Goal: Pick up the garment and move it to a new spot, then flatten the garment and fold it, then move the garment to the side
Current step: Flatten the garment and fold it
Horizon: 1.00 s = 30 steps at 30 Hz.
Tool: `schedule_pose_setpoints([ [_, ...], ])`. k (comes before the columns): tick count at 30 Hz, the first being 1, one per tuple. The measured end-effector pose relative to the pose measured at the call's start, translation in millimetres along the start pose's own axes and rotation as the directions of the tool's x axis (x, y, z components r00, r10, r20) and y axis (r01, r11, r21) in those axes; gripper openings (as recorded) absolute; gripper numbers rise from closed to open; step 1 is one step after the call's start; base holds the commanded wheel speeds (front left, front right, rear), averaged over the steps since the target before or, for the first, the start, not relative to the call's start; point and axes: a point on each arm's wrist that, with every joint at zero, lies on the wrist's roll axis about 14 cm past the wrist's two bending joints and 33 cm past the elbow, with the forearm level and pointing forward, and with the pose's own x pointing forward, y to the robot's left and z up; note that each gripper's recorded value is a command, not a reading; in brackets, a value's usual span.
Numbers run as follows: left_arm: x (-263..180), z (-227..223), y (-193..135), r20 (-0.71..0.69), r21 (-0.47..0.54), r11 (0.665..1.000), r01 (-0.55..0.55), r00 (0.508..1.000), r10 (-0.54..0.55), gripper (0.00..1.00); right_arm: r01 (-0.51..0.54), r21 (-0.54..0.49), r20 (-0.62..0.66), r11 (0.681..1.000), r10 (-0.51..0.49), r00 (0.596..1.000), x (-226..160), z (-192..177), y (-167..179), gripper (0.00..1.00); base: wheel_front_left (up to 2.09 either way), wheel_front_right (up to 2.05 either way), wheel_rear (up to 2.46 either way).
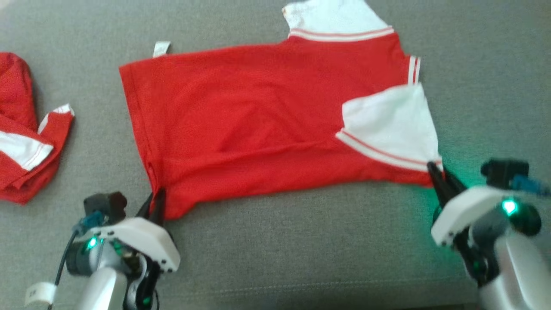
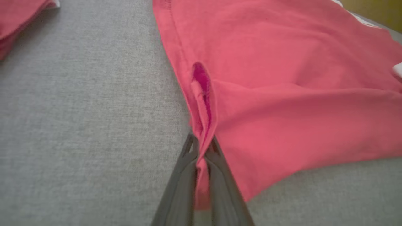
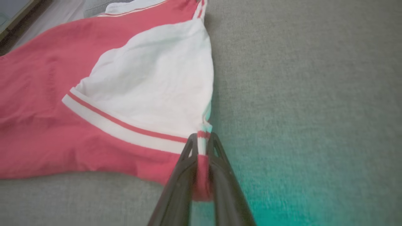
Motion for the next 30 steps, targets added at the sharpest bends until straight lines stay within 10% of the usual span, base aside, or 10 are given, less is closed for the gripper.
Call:
schedule_pose_setpoints([
  [11,-39.2,-15.4,5.7,-0.083,0.058,0.998,0.001,0.997,0.003,0.0,0.054,0.115,-0.014,0.992,-0.052,0.999,-67.9,-45.2,1.6,0.0,0.0,0.0,0.0],
  [12,-41.9,-18.7,5.0,-0.094,0.06,0.998,0.003,0.996,0.003,0.05,0.06,0.126,-0.018,0.99,-0.058,0.998,-72.7,-48.6,1.5,0.31,0.0,0.0,0.0],
  [13,-44.1,-21.2,3.8,-0.104,0.055,0.998,0.005,0.995,0.0,0.45,0.067,0.134,-0.019,0.989,-0.065,0.998,-76.9,-51.1,0.6,0.87,0.0,0.0,0.0],
  [14,-45.7,-22.9,2.1,-0.111,0.051,0.999,0.01,0.994,-0.005,1.0,0.075,0.136,-0.017,0.988,-0.074,0.997,-80.2,-52.2,-1.0,1.0,0.0,0.0,0.0],
  [30,-73.5,75.9,-18.4,0.397,0.104,0.993,-0.062,0.918,0.016,1.0,0.067,-0.09,0.474,0.994,-0.016,0.88,-109.3,79.7,22.9,1.0,0.0,0.0,0.0],
])
